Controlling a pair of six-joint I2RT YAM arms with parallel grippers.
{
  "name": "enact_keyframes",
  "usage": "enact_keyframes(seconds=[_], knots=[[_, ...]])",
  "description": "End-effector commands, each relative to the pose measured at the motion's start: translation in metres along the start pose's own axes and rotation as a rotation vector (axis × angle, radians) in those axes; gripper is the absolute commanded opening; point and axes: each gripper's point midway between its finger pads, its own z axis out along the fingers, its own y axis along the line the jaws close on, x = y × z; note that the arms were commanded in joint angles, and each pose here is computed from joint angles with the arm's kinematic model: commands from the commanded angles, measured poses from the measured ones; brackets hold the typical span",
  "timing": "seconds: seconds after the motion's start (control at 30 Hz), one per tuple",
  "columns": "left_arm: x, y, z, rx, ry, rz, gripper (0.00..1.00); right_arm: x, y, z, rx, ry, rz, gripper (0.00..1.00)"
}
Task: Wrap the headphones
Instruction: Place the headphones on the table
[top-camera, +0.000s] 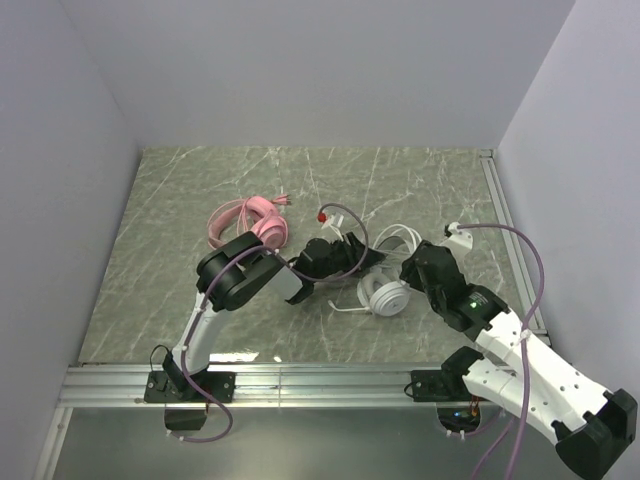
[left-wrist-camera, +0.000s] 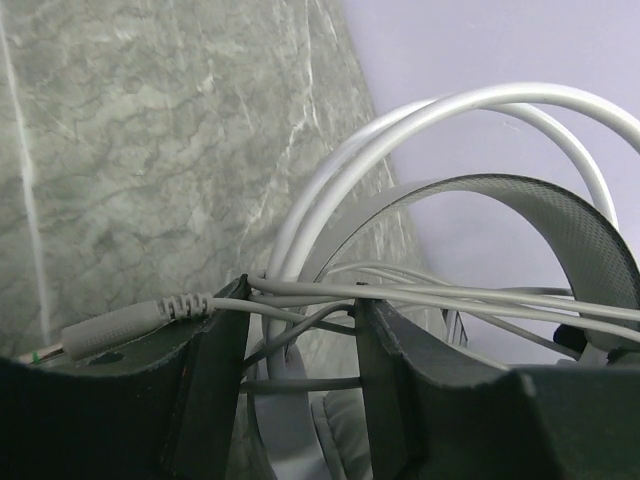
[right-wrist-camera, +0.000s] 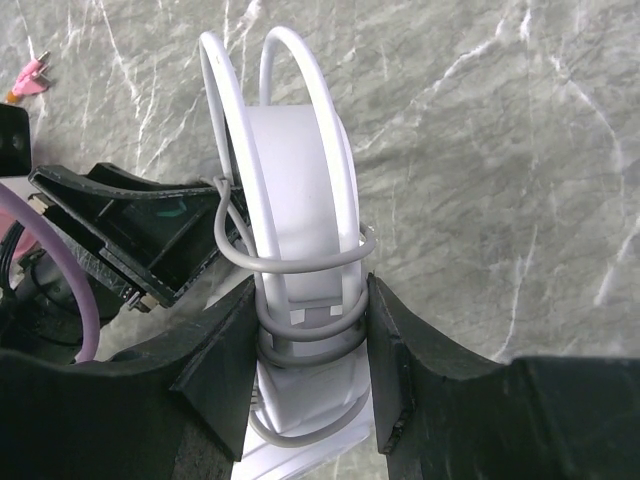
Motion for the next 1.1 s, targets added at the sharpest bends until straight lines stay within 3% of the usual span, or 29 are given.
enact_keyframes(seconds=[0.0,0.23,0.47,0.73,1.07], knots=[[0.027,-0.038,0.001,0.116,0.087,0.016,0.50,-0.036,0.054,-0.019,-0.229,-0.069,0.144,0.27],[0.013,-0.036,-0.017,0.077,0.062,0.048,0.51,-0.047,0.039,-0.009,-0.140,-0.080,0.115,0.27],[0.002,-0.015,-0.035,-0.045,0.041,0.095,0.52,-0.065,0.037,-0.008,-0.188,-0.070,0.162,0.26],[-0.007,-0.020,-0.041,-0.017,0.020,0.100,0.52,-0.068,0.032,-0.008,-0.213,-0.001,0.163,0.25],[-0.028,-0.025,-0.060,-0.063,0.006,0.170,0.53,-0.077,0.015,-0.002,-0.174,-0.019,0.162,0.25]])
